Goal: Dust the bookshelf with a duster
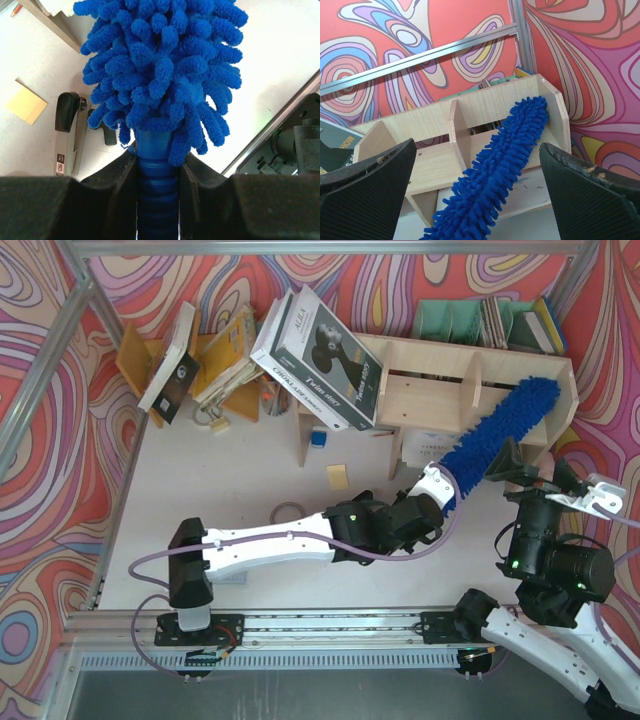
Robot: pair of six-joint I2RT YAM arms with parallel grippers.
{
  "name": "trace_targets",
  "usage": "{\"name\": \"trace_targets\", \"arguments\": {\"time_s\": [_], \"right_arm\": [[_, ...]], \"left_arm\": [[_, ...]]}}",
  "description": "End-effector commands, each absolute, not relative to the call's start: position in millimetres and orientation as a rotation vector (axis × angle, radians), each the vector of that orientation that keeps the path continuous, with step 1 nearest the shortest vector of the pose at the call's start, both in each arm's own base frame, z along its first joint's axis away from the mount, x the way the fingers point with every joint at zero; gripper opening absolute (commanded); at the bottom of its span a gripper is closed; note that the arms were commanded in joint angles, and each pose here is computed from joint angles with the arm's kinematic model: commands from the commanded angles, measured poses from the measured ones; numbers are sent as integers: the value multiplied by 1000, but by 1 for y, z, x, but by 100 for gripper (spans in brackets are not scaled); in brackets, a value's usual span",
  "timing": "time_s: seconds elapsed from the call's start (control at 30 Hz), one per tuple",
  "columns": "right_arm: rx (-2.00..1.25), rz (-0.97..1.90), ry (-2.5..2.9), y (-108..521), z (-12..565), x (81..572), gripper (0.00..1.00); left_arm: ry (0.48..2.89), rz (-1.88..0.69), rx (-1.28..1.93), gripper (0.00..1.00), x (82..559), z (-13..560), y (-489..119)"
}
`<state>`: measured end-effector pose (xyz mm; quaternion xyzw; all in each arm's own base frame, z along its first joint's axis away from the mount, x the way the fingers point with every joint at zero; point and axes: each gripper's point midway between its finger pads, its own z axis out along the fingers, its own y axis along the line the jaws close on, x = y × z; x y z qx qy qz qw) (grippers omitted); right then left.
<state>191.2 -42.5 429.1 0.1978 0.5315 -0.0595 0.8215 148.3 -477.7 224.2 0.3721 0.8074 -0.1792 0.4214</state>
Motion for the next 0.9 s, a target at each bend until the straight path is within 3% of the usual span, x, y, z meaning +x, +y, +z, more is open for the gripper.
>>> {"name": "trace_targets", "arguments": {"time_s": [0.0,0.2,0.63,0.87], "right_arm": [[458,-111,1102,-48,433,186,99],[457,-112,1103,-48,433,187,99],[456,-116,1105,-48,432,187,99],[452,-118,1110,-47,432,188,99]], "left_arm": [[1891,-610,809,0,152,277,-477],[1897,-595,811,0,149,279,-463],[2018,-487,940,0,124,223,-455],[1923,-474,998,0,108,239,-456]]}}
